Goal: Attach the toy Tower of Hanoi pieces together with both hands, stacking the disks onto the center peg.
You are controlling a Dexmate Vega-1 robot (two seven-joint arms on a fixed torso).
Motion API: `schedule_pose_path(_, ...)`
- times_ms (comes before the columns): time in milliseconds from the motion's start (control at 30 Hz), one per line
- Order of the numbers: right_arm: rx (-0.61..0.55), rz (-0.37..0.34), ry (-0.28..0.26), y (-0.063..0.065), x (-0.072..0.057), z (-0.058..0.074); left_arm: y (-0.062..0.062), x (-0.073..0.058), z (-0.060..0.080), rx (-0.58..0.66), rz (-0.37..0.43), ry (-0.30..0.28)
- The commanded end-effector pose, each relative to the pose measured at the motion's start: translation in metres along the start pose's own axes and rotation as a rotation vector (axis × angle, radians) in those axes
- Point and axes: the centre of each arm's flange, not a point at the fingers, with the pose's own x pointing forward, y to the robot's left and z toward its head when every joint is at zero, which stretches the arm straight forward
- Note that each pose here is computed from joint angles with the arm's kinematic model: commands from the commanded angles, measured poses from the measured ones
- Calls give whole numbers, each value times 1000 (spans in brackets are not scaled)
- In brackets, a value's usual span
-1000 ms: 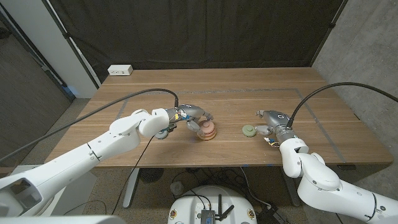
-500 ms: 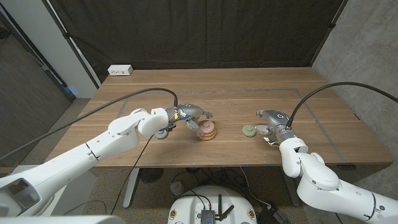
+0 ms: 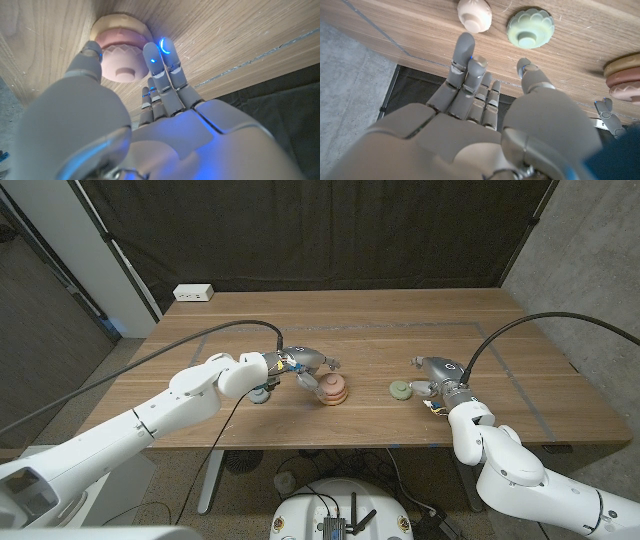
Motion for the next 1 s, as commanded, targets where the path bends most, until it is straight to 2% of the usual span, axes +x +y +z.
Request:
schedule_pose_path(33, 6, -9, -4, -1, 1, 0, 4, -13, -8, -29, 32, 29)
schedule_pose_path(300, 6, -13, -19, -1, 2, 4, 3, -28, -14, -71, 83, 72)
schedule_pose_path(533, 4, -10, -37, -2, 4, 7, -6, -40, -16, -129, 129, 105)
schedule_pose_path(767, 1, -14, -51, -6, 7, 6, -11, -52, -21, -182, 189, 151)
schedule_pose_path(1000, 0, -23, -51, -10, 8, 4, -11, -60, -25, -191, 247, 194)
